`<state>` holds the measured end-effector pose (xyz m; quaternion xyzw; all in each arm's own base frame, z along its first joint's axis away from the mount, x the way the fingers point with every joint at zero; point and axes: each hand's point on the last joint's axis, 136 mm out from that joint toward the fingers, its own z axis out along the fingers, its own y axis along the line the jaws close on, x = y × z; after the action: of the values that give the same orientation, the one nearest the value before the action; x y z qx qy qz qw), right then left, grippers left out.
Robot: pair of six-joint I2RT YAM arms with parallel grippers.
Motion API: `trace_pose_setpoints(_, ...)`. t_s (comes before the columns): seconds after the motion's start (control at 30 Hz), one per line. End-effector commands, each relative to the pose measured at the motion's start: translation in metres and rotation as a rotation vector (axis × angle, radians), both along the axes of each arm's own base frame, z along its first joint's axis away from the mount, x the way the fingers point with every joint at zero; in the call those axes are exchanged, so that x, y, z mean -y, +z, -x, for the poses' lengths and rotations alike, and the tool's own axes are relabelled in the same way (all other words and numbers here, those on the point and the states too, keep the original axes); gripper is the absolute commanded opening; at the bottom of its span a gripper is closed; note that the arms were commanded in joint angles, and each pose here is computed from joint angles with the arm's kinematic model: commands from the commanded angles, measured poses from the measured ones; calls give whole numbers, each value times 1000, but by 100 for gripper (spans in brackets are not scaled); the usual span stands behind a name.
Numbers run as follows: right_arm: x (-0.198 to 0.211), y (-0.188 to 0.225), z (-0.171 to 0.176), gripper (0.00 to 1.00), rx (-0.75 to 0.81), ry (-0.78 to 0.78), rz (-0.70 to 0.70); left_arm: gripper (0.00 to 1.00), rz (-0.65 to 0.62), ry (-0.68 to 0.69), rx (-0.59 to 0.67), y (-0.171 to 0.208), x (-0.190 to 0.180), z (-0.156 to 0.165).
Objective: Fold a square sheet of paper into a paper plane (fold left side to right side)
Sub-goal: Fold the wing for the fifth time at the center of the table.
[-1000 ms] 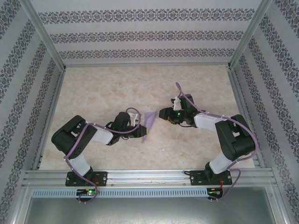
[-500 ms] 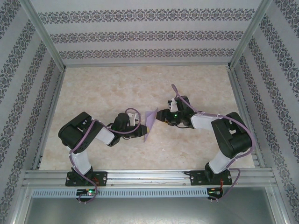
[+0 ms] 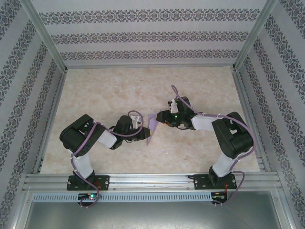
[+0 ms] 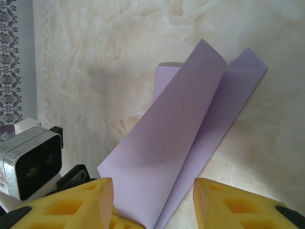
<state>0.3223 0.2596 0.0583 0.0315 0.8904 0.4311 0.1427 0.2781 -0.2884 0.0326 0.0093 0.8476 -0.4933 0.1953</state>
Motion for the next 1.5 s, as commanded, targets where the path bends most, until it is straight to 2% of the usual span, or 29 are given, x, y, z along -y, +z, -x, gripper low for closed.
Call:
trace_pose_setpoints(0.0,-8,5,-10,47,29,-8,-7,9,38,7,20,6,0,-4)
trace_pose_setpoints(1.03,-23,-23,-14,46,-35,-7,19,9,52,32,1,0,-2,-6)
trace_pose_setpoints(1.47,-15,-52,-3,42,-121,-16,141,22,49,46,2,4,-4,-7)
